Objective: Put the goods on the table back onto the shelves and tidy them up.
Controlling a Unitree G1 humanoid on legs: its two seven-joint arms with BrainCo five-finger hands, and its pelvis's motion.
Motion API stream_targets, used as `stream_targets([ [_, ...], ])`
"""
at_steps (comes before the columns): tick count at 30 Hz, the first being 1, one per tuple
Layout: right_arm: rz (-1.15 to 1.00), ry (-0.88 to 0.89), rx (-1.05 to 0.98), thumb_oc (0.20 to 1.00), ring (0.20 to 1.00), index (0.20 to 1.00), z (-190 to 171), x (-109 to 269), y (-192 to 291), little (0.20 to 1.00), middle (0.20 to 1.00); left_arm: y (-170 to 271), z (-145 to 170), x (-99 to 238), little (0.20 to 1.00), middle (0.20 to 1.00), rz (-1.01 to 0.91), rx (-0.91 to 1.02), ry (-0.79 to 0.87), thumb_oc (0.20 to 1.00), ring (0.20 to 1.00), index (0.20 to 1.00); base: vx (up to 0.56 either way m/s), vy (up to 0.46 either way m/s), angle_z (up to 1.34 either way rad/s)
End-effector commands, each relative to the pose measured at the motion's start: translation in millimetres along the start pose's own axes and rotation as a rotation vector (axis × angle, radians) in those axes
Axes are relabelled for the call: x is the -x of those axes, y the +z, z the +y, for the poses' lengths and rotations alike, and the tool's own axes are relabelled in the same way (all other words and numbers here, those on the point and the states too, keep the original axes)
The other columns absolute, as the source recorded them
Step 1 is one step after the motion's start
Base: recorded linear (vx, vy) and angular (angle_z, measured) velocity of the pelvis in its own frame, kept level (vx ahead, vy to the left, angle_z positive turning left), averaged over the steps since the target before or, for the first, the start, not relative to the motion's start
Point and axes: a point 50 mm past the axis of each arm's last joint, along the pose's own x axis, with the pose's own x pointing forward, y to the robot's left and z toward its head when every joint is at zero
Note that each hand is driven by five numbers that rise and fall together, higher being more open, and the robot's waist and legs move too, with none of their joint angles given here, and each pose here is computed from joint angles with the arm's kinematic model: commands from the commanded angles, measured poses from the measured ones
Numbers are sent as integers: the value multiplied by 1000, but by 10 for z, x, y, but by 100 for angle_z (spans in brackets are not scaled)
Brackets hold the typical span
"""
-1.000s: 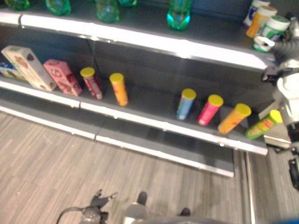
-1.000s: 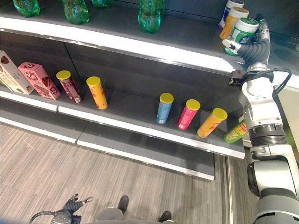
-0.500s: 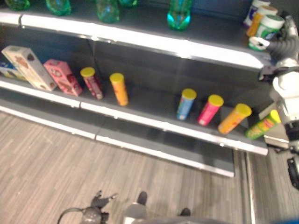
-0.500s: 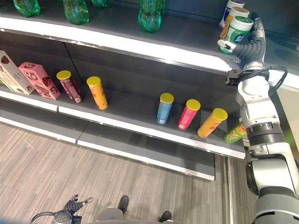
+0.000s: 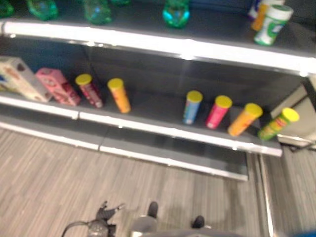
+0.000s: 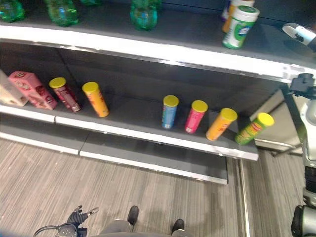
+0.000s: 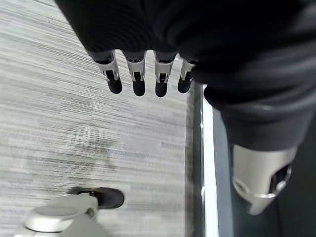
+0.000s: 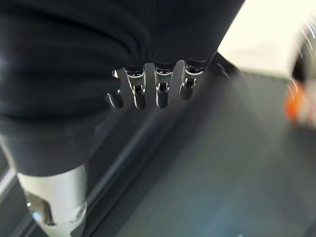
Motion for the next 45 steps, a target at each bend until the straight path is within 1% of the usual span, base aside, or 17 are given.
stream_targets([
  [1,-158,94,-61,1000,1000,1000,-47,-85,288,1000,1000,203,153,-44,1000,1000,-97,-62,-4,1000,1000,1000,-49,78,-34],
  [4,-173,106,-81,1000,1000,1000,-109,-55,321,1000,1000,244,173,-44,1000,1000,-119,-75,-15,1000,1000,1000,-73,84,-37],
  [9,-239,117,-98,1000,1000,1000,-148,-151,452,1000,1000,408,272,-74,1000,1000,-173,-131,-9,1000,1000,1000,-159,51,-71],
  [15,-254,100,29,1000,1000,1000,-310,-402,501,1000,1000,500,399,-93,1000,1000,-190,-164,17,1000,1000,1000,-126,-54,-71],
  [16,-196,89,97,1000,1000,1000,-392,-451,392,1000,1000,480,449,-89,1000,1000,-182,-170,30,1000,1000,1000,-89,-71,-50],
  [18,-154,88,136,1000,1000,1000,-440,-461,308,1000,1000,477,466,-86,1000,1000,-182,-175,33,1000,1000,1000,-110,-149,-57],
  [19,-27,92,206,1000,1000,1000,-534,-400,58,1000,1000,435,519,-69,1000,1000,-173,-170,45,1000,1000,1000,-106,-265,-53],
  [21,105,69,274,1000,1000,1000,-691,-297,-198,1000,1000,449,561,-68,1000,1000,-174,-168,58,1000,1000,1000,-62,-284,-44],
  [24,244,52,305,1000,1000,1000,-862,-159,-422,1000,1000,480,601,-81,1000,1000,-172,-155,77,1000,1000,1000,-12,-207,-42],
  [26,282,58,298,1000,1000,1000,-881,-102,-493,1000,1000,478,602,-82,1000,1000,-170,-146,79,1000,1000,1000,33,-284,-29],
  [28,323,75,208,1000,1000,1000,-862,-37,-558,1000,1000,476,602,-85,1000,1000,-167,-126,76,1000,1000,1000,58,-298,-38],
  [29,323,75,208,1000,1000,1000,-863,-35,-558,1000,1000,476,603,-85,1000,1000,-167,-126,76,1000,1000,1000,70,-190,-31],
  [33,295,4,-15,1000,1000,1000,-885,-49,-530,1000,1000,532,546,-96,1000,1000,-181,-116,48,1000,1000,1000,51,-290,-4],
  [34,278,-34,-76,1000,1000,1000,-886,-90,-506,1000,1000,573,468,-105,1000,1000,-189,-113,23,1000,1000,1000,9,-303,10],
  [41,319,-3,-42,1000,1000,1000,-734,-172,-611,1000,1000,599,278,-100,1000,1000,-209,-102,-42,1000,1000,1000,7,-40,-4],
  [42,347,19,-46,1000,1000,1000,-655,-127,-675,1000,1000,609,233,-97,1000,1000,-211,-94,-59,1000,1000,1000,70,94,-105],
  [45,410,-13,-33,1000,1000,1000,-694,33,-800,1000,1000,619,214,-103,1000,1000,-210,-109,-64,1000,1000,1000,145,193,-27],
])
